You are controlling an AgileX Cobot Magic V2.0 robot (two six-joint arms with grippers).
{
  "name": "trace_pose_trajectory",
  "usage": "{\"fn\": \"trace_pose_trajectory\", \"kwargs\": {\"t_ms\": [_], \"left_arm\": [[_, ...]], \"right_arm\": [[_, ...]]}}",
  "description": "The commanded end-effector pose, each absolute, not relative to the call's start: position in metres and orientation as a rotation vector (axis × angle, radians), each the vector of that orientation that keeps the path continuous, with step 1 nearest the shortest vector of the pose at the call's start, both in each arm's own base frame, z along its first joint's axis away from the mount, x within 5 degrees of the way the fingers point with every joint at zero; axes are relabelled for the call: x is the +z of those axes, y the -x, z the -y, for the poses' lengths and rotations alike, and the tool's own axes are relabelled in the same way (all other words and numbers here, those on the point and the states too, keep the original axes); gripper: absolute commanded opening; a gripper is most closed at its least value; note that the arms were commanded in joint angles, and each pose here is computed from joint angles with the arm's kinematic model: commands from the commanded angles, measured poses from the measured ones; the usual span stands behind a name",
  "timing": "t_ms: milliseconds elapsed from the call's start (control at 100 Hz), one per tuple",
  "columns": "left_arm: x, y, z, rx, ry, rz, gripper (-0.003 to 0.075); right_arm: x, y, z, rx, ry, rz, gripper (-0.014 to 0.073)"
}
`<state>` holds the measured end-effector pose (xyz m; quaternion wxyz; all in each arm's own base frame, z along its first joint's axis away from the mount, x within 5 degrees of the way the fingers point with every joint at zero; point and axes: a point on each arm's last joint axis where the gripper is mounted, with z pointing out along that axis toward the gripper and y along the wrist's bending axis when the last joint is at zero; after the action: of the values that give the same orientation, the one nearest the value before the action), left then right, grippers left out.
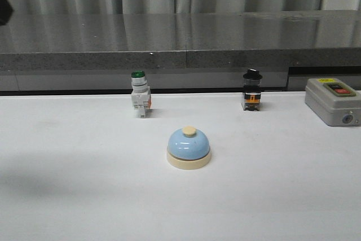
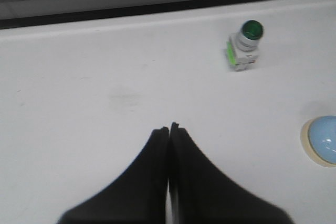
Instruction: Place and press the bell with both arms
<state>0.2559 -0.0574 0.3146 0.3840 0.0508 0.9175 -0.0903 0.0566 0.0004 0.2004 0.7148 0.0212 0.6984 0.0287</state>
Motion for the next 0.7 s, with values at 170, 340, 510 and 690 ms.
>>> {"fn": "trace_pose_trajectory", "kwargs": {"t_ms": [170, 340, 510, 690], "left_arm": [[0.334, -0.205, 0.018, -0.179, 0.055, -2.148, -0.0020], [0.330, -0.172, 0.012, -0.152, 0.052, -2.063, -0.0020], [0.329, -0.134, 0.010, -0.156, 0.051, -1.924, -0.0020], [0.322, -0.097, 0.008, -0.166, 0.049, -1.800, -0.0020]], "right_arm": [[0.213, -0.054, -0.001, 0.062, -0.039, -1.442, -0.0060], [0.213, -0.054, -0.001, 0.062, -0.039, -1.442, -0.0060], [0.213, -0.054, -0.001, 0.062, -0.039, -1.442, -0.0060], [0.213, -0.054, -0.001, 0.062, -0.039, -1.442, -0.0060]]}}
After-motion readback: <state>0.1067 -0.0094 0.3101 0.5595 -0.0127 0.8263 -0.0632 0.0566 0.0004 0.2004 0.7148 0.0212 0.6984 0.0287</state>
